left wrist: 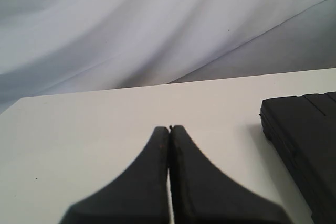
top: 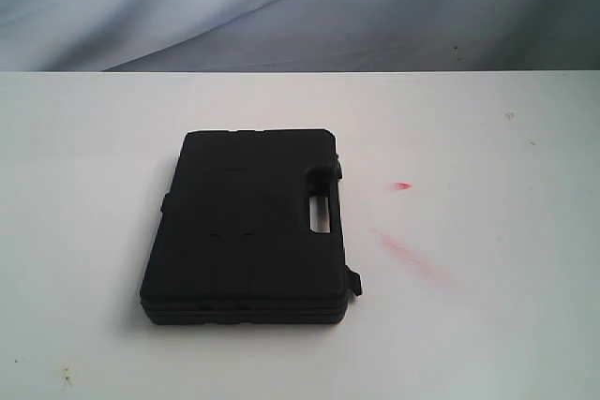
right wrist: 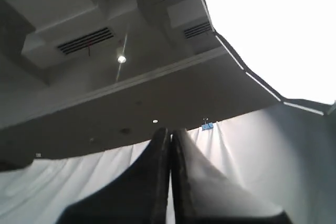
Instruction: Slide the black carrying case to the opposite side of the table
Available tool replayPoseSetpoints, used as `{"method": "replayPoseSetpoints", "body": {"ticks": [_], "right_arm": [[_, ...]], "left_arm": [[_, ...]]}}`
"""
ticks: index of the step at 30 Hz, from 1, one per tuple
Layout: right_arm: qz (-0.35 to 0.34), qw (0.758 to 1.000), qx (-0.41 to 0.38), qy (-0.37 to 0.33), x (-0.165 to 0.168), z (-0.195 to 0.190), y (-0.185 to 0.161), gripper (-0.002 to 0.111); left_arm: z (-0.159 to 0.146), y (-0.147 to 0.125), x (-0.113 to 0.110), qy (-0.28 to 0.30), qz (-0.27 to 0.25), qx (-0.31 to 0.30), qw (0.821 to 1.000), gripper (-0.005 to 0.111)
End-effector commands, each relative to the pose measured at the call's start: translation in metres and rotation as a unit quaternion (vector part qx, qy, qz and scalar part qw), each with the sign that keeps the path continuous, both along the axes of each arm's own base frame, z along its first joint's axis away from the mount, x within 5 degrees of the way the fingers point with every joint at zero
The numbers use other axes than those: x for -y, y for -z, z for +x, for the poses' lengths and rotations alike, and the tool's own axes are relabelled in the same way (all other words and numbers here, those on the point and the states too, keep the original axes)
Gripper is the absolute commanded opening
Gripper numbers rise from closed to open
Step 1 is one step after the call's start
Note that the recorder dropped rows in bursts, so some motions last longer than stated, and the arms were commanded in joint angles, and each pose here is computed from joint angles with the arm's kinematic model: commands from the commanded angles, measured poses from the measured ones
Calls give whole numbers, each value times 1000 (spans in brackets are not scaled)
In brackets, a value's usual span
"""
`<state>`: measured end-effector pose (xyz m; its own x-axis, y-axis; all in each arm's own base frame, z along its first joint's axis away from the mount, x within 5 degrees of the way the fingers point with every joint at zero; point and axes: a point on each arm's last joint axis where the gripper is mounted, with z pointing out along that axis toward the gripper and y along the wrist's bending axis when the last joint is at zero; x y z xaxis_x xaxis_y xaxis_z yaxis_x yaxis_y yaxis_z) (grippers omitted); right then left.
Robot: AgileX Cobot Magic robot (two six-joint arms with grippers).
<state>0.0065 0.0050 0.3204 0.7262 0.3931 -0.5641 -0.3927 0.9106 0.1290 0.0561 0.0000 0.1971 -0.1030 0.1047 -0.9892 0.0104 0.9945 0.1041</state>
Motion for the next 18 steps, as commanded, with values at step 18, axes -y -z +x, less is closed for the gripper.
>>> {"method": "replayPoseSetpoints", "body": {"ticks": [18], "right_arm": [[-188, 873, -425, 148, 1, 89, -66, 0]], "left_arm": [[0, 1, 0, 1, -6, 3, 1000, 0]]}}
